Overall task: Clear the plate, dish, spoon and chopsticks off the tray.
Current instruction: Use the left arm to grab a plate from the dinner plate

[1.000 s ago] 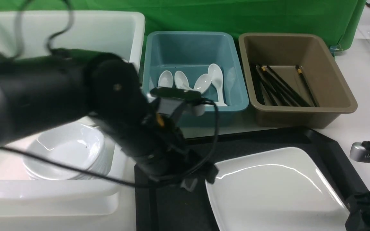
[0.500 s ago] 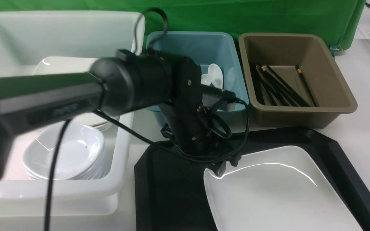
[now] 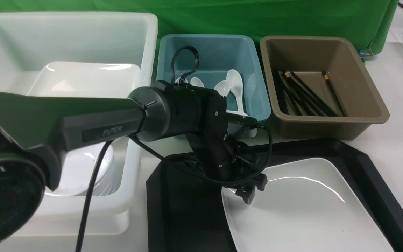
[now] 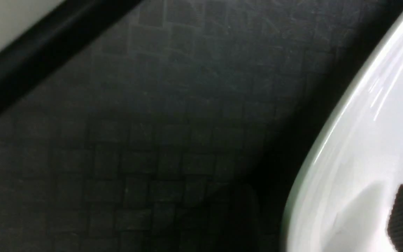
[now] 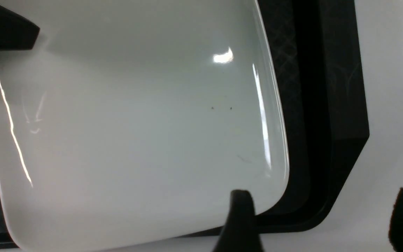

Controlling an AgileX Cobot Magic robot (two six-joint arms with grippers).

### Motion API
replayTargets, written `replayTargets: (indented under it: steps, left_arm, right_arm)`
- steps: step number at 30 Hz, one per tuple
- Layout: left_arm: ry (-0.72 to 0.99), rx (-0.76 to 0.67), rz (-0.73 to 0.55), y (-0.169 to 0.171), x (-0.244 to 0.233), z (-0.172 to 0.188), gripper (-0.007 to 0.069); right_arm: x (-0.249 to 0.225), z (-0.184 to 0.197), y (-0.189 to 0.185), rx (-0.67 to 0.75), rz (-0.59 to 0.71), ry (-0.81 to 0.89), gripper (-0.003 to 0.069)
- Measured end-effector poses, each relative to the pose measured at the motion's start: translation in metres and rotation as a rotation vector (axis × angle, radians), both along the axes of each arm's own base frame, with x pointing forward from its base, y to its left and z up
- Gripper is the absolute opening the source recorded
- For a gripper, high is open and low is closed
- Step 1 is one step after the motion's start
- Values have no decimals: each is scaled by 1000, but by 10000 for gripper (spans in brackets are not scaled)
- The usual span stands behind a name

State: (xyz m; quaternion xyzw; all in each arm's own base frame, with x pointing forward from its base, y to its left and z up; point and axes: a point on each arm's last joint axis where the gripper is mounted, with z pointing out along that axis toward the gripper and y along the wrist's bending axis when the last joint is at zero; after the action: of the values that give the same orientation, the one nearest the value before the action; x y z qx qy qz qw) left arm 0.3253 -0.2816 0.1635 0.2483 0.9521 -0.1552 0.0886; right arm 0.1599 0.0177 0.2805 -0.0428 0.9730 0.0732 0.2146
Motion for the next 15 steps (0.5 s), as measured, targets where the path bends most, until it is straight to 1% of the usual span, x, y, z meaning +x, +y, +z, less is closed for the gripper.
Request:
replayTargets:
  steps: [2,4,5,6,8,13,15]
  left_arm:
    - [5,-1,0,-1,0,0,420]
    - [13,5,-4,0,0,-1,306]
    - [16,7,-3,0,0,-2,306]
    - [33,-12,19,-1,0,-1,213]
    - [49,-32,35,-2,-1,0,197]
    - [66,-44,34,-3,-3,2,194]
    - [59,-51,31,-3,-4,7,176]
  right_arm:
    - [0,0,0,0,0,0,556]
    - [0,0,0,0,0,-1,556]
    - [0,0,0,0,1,-2,556]
    - [0,0,1,0,6,-5,556]
    - [0,0,2,-1,13,-7,556]
    - [0,0,4,0,21,-11,556]
    - [1,0,3,0,20,-12,556]
